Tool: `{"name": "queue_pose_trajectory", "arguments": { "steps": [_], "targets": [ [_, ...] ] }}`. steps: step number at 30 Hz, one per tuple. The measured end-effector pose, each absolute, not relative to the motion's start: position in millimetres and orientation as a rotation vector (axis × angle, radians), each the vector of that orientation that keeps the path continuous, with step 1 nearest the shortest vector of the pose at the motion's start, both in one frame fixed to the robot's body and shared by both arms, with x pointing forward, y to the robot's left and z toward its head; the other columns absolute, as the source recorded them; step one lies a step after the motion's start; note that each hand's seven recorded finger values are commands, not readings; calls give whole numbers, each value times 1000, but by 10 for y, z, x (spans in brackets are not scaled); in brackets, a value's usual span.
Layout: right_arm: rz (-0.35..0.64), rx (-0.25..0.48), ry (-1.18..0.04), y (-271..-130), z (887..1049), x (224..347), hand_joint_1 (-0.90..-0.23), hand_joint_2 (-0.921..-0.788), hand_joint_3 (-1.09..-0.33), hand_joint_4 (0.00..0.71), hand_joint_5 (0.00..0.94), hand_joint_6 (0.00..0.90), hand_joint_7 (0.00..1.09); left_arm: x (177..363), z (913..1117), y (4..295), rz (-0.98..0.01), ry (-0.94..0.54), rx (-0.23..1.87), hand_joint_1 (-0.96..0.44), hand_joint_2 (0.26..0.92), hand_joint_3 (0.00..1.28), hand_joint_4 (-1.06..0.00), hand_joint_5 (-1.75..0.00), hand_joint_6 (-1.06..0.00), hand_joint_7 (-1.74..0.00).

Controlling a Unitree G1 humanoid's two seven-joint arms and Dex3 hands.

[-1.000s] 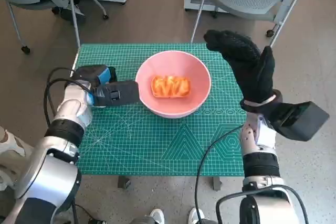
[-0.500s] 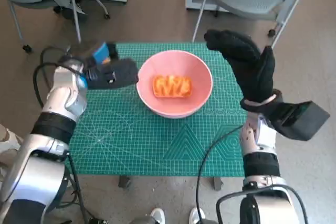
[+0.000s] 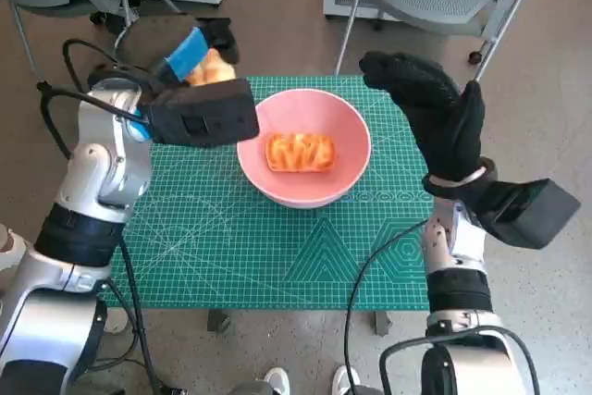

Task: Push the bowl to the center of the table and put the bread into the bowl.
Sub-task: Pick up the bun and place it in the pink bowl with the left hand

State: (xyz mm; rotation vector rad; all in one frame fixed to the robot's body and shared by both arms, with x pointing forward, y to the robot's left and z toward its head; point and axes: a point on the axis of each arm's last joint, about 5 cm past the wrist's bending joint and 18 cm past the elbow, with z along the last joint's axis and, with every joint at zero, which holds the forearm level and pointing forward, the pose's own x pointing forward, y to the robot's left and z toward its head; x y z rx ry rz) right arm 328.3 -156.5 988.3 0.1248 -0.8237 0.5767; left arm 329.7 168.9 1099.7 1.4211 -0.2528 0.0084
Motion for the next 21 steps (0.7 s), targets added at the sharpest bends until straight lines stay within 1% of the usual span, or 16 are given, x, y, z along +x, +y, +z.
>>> {"name": "queue_pose_trajectory", "arguments": {
  "steps": [9,17,21],
  "targets": [
    [575,125,-825,-1567,9884,3283,-698,-921,-882,114,1,-1,309,3266,11019,1615,-18,-286,1408,2,883,75,-786,-1100,-674,-1082],
    [575,125,-825,-1569,9883,3283,-693,-921,-883,114,1,-1,309,3261,10976,1429,-85,-320,1388,2,894,49,-791,-1065,-674,-1113],
    [576,125,-826,-1566,9883,3282,-686,-921,-885,114,1,-1,305,3306,10913,1305,-136,-317,1381,2,899,39,-795,-1051,-673,-1125]
  ]
}}
